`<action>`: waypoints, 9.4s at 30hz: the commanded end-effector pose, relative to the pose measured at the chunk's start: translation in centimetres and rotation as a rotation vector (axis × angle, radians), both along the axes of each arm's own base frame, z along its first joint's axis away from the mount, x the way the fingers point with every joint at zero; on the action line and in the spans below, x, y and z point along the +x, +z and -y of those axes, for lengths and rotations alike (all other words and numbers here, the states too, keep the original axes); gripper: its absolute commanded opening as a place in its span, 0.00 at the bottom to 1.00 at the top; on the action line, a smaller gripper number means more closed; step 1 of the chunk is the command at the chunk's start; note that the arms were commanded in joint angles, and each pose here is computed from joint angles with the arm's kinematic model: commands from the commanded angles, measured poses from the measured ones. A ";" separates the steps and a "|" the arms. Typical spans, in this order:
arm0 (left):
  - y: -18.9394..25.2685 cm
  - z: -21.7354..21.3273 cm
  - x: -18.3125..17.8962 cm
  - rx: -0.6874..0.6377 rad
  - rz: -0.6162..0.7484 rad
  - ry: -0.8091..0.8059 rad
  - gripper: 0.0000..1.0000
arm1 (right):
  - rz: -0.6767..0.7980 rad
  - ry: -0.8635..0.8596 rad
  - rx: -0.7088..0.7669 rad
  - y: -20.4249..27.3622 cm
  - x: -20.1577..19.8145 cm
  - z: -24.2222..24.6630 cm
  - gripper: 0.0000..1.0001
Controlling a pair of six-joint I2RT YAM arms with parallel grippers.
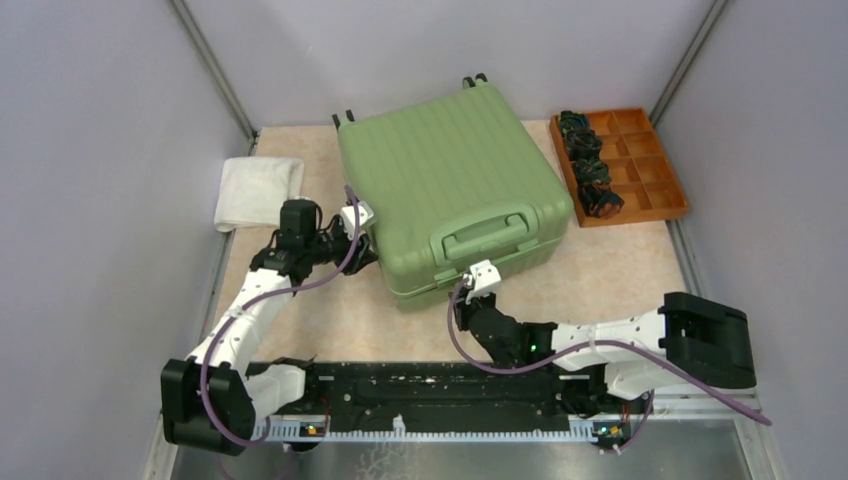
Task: Pack the luggage
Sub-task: Zip the luggage at the center of the board.
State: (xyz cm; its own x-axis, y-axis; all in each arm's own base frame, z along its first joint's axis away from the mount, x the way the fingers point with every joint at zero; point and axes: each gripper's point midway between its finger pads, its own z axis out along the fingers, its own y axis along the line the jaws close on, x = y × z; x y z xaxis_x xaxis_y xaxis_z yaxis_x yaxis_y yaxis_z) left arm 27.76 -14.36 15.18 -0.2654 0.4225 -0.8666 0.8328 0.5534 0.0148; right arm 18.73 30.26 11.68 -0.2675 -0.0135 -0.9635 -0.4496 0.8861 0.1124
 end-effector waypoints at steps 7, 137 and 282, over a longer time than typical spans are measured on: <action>6.2 3.9 -0.5 -0.148 0.156 -0.171 0.46 | 0.000 0.048 0.252 5.1 -1.8 -1.9 0.07; 8.3 4.9 -1.1 -0.146 0.114 -0.183 0.38 | -0.331 0.345 0.251 3.5 1.2 4.7 0.46; 12.5 2.6 0.7 -0.164 0.060 0.067 0.58 | -0.424 0.679 0.442 2.1 -10.9 -9.7 0.98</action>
